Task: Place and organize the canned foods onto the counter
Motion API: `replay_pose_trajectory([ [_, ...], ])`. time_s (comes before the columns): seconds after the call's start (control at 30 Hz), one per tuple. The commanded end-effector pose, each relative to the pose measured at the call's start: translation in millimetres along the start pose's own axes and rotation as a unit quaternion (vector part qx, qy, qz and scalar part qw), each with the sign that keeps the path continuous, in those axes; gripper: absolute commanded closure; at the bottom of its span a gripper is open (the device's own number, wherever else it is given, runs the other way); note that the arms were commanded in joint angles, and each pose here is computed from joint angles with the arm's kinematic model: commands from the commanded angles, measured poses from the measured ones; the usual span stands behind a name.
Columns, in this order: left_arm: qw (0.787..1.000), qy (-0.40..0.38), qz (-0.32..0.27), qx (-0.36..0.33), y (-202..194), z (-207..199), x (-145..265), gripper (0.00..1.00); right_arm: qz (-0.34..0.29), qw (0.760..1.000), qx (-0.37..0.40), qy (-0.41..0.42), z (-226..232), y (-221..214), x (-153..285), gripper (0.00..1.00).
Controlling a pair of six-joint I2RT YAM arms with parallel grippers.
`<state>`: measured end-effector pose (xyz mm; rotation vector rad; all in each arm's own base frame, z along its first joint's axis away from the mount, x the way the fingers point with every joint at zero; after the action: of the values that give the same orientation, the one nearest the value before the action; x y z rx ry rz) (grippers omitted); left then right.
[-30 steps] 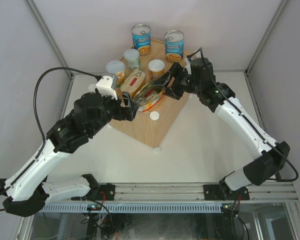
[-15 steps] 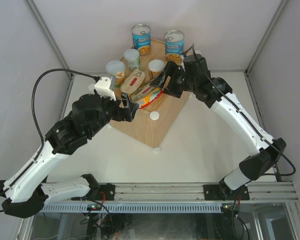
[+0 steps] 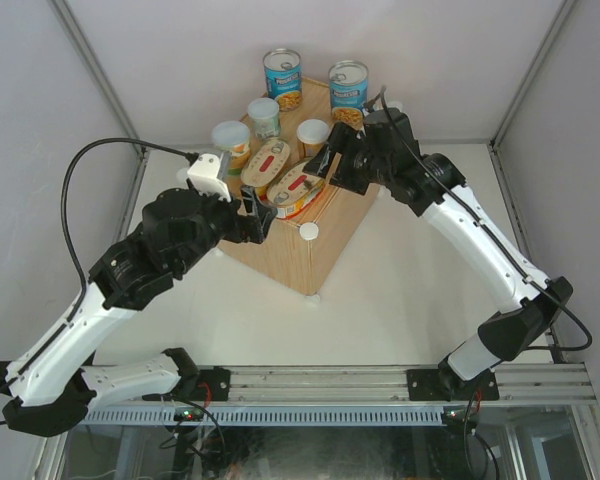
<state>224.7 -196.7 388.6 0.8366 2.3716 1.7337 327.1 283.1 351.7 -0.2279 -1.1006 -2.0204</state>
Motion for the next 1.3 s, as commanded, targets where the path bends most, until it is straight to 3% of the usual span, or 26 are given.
replay_pose_trajectory([
  [0.0,1.0,-0.012,-0.016,-0.003,4.8,-1.3,6.1,0.19,-0.034,0.999,0.019,-0.001,5.9,15.3,16.0,0.3],
  [0.4,0.999,0.008,-0.039,0.0,25.5,8.6,30.3,0.18,-0.09,0.993,0.081,-0.012,13.9,30.4,61.8,0.29],
  [0.63,0.991,0.085,-0.103,0.009,42.1,52.9,70.3,0.17,-0.132,0.969,0.167,-0.125,-50.1,23.3,104.0,0.23],
  [0.8,0.984,0.144,-0.102,0.006,5.9,90.4,69.2,0.13,-0.18,0.957,0.152,-0.171,-108.2,7.6,129.5,0.01],
  [1.07,0.966,0.212,-0.129,0.068,-35.6,140.4,55.6,0.11,-0.155,0.942,0.127,-0.268,-173.7,-26.7,147.5,0.0],
  [1.27,0.936,0.303,-0.131,0.121,-72.7,195.6,51.9,0.09,-0.136,0.928,0.109,-0.329,-205.3,-47.3,151.6,0.0],
])
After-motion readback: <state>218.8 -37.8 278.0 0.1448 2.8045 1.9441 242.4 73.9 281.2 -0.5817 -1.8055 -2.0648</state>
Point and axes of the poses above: each gripper's point midway between its finger pads, its own x axis back along the fingers, its own z axis along the line the jaws close on, y = z × x, the point moved 1 cm from there along x, back along the fingers, and after that the axes turned 6 degrees about x, right-handed, at the moved point
